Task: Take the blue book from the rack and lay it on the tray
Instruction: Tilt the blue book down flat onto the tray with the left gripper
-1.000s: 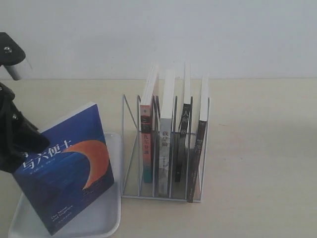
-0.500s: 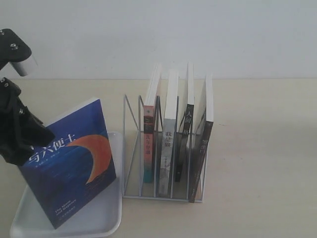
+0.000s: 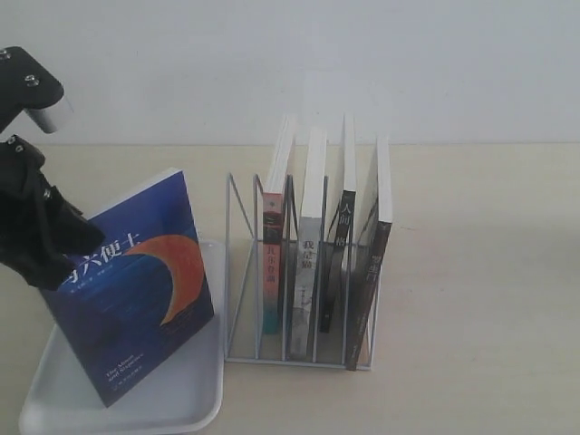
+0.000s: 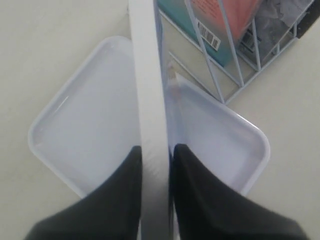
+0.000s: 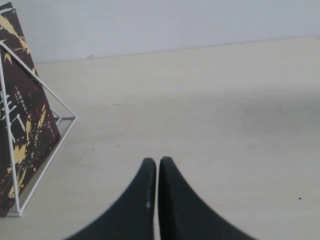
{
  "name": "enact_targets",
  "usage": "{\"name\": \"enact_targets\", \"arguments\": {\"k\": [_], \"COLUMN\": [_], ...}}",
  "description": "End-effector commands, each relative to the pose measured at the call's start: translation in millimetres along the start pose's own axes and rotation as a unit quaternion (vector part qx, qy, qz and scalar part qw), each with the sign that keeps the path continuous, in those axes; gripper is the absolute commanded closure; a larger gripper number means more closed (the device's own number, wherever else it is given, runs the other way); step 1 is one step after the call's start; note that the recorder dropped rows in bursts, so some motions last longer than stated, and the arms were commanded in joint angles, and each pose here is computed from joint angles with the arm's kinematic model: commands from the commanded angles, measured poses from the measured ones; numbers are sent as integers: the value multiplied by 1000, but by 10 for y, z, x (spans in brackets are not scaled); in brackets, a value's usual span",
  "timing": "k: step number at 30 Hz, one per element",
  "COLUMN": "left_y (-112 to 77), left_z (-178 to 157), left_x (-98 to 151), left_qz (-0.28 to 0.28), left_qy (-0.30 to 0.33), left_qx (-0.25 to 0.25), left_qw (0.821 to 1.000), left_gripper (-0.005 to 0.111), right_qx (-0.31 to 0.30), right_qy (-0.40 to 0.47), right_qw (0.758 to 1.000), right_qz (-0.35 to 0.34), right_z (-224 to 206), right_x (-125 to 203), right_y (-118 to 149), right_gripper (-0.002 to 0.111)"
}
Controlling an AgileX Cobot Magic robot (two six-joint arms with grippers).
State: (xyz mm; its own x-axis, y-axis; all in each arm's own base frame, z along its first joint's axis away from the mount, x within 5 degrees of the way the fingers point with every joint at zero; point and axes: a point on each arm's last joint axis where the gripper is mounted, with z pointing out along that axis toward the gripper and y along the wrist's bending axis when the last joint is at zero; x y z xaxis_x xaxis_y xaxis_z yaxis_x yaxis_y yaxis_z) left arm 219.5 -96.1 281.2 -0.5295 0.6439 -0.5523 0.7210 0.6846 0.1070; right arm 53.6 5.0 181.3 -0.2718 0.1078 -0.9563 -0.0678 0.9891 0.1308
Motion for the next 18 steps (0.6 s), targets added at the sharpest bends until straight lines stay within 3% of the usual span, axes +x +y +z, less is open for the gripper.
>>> {"name": "enact_targets", "arguments": {"k": [1, 4, 6, 18], "left_y": [16, 18, 22, 100], "left_z": [80, 80, 80, 72], "left_x": [42, 39, 36, -74], "left_qz": [6, 6, 9, 22], "left_qy": [16, 14, 13, -47], "left_qx": [-3, -4, -6, -50], "left_qw": [1000, 1000, 1000, 997], "left_gripper": [70, 55, 52, 49], "right_qx": [0, 0, 0, 0], "right_qy": [-9, -9, -9, -9], "right_qw": [1000, 1000, 1000, 1000], "right_qz": [-5, -5, -5, -5], "right_z": [-5, -5, -5, -5], "right_x": [-17, -17, -17, -17], "right_y": [1, 1, 1, 1], "right_gripper": [107, 107, 107, 107]}}
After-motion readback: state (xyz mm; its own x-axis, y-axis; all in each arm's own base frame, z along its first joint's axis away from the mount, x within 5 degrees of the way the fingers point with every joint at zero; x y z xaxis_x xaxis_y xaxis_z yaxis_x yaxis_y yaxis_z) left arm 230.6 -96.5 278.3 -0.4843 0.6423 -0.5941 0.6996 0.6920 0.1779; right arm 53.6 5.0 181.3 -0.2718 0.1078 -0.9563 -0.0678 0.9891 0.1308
